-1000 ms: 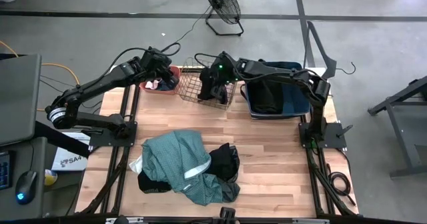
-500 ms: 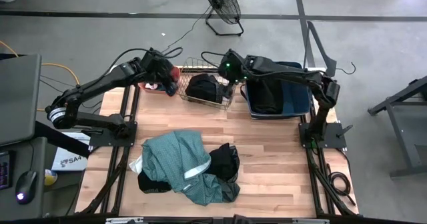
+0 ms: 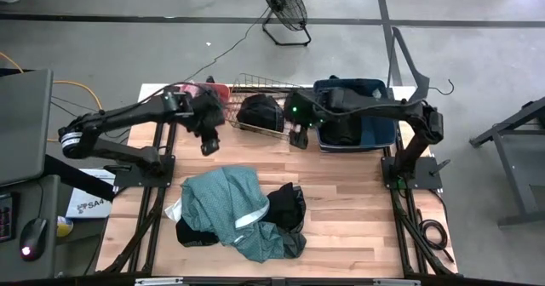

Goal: Pick & Place Cloths
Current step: Put the light blue shirt into the blue laundry organizer

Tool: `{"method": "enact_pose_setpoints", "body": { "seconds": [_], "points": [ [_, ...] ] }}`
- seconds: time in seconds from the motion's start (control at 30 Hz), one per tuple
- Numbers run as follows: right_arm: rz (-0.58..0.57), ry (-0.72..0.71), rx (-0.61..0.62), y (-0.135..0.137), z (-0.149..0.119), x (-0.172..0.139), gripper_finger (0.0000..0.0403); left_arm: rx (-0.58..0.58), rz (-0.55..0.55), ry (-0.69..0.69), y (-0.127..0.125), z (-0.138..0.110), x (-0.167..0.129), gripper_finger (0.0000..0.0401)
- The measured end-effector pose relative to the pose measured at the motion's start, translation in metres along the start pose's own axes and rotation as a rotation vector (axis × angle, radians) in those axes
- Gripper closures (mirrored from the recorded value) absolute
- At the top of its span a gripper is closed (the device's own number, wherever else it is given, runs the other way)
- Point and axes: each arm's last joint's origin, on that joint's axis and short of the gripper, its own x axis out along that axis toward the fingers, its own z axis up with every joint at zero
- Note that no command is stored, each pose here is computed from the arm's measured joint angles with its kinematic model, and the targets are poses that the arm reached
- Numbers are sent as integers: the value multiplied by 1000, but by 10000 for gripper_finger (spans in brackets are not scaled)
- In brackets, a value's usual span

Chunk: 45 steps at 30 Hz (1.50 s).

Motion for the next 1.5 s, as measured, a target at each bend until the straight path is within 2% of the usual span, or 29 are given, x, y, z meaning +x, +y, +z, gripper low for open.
{"method": "enact_pose_setpoints", "body": {
  "seconds": [0.23, 0.33, 0.43, 0.67, 0.83, 1.1, 1.4, 1.5],
  "points": [
    [17, 54, -53, 23, -7, -4, 58, 112, -64, 27, -31, -4, 2, 266],
    [24, 70, -54, 30, -9, -5, 58, 147, -83, 47, -42, -7, 2, 253],
    [29, 69, -48, 34, -9, -5, 58, 138, -97, 73, -51, -10, 4, 216],
    [43, 67, -58, 45, -11, -7, 59, 115, -104, 190, -68, -28, 28, 97],
    [52, 61, -33, 52, -11, -9, 59, 133, -96, 289, -83, -39, 47, 56],
    [67, 60, -28, 64, -13, -11, 59, 186, -92, 363, -107, -39, 78, 50],
    [76, 67, -20, 66, -14, -11, 59, 184, -72, 522, -115, -41, 125, 52],
    [75, 69, -20, 66, -14, -11, 59, 179, -90, 585, -117, -44, 137, 70]
  ]
}}
